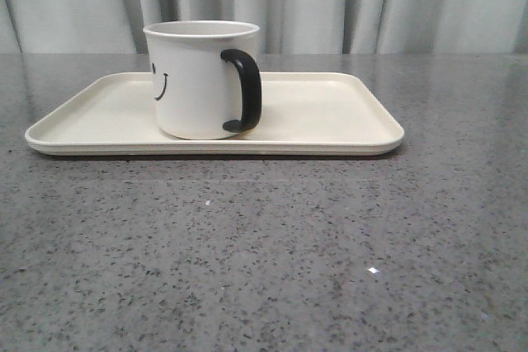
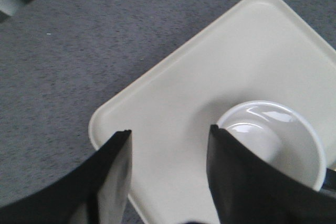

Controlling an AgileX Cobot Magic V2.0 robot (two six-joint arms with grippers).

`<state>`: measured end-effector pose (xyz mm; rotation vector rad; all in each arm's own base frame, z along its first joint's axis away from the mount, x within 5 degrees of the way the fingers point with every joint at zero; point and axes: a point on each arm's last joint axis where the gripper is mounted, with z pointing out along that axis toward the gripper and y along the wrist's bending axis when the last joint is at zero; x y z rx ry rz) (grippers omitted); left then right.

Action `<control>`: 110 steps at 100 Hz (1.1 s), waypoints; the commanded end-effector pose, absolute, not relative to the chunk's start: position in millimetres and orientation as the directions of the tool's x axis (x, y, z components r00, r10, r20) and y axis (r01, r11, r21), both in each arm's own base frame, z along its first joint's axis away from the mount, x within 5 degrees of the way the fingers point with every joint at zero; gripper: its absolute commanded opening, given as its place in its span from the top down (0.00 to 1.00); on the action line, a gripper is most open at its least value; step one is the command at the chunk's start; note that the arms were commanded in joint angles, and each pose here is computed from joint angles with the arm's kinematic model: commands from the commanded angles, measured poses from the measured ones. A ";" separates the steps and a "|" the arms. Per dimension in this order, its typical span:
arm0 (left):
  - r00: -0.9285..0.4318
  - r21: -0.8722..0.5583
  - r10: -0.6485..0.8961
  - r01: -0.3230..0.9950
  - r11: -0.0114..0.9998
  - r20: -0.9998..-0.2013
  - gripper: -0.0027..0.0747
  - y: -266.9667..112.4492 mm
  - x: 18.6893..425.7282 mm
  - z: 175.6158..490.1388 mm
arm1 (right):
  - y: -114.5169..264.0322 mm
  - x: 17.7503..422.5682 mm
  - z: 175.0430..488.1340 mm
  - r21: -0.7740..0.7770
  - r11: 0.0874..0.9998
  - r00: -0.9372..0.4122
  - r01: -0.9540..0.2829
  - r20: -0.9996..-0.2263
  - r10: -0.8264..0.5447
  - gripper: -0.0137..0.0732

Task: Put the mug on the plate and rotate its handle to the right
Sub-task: 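Open the left gripper and lift it away from the mug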

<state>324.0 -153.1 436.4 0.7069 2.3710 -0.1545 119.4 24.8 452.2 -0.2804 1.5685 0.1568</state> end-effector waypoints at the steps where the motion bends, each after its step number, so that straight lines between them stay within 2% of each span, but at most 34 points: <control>1: -0.579 0.127 0.405 0.460 0.879 -0.708 0.53 -134.0 295.0 478.8 | 21.4 118.2 467.8 -0.077 0.970 0.083 -0.233 -0.995 -0.059 0.23; 24: -0.487 0.213 0.342 0.300 0.930 -0.804 0.53 -94.6 247.3 526.2 | 21.4 118.2 467.8 -0.077 0.970 0.083 -0.233 -0.995 -0.059 0.23; 38: -0.417 0.225 0.290 0.200 0.954 -0.861 0.53 -69.4 211.7 552.1 | 21.4 118.2 467.8 -0.077 0.970 0.083 -0.233 -0.995 -0.059 0.23; 59: -0.314 0.208 0.237 0.126 0.970 -0.919 0.54 -40.6 161.5 577.8 | 21.4 118.1 467.7 -0.076 0.969 0.082 -0.234 -0.995 -0.058 0.23; 64: -0.292 0.204 0.230 0.116 0.972 -0.928 0.56 -35.2 151.4 581.9 | 21.5 118.1 467.6 -0.076 0.969 0.081 -0.235 -0.995 -0.058 0.23; 71: -0.270 0.206 0.224 0.094 0.974 -0.936 0.65 -27.5 138.8 585.2 | 21.8 118.1 467.1 -0.076 0.968 0.075 -0.239 -0.995 -0.060 0.23; 89: -0.275 0.225 0.227 0.039 0.974 -0.934 0.98 -10.8 115.0 575.3 | 22.9 117.9 465.4 -0.077 0.965 0.059 -0.251 -0.996 -0.064 0.23; 110: -0.372 0.252 0.232 -0.007 0.968 -0.899 0.99 -2.5 109.0 535.3 | 23.3 117.8 464.7 -0.077 0.964 0.052 -0.256 -0.996 -0.066 0.23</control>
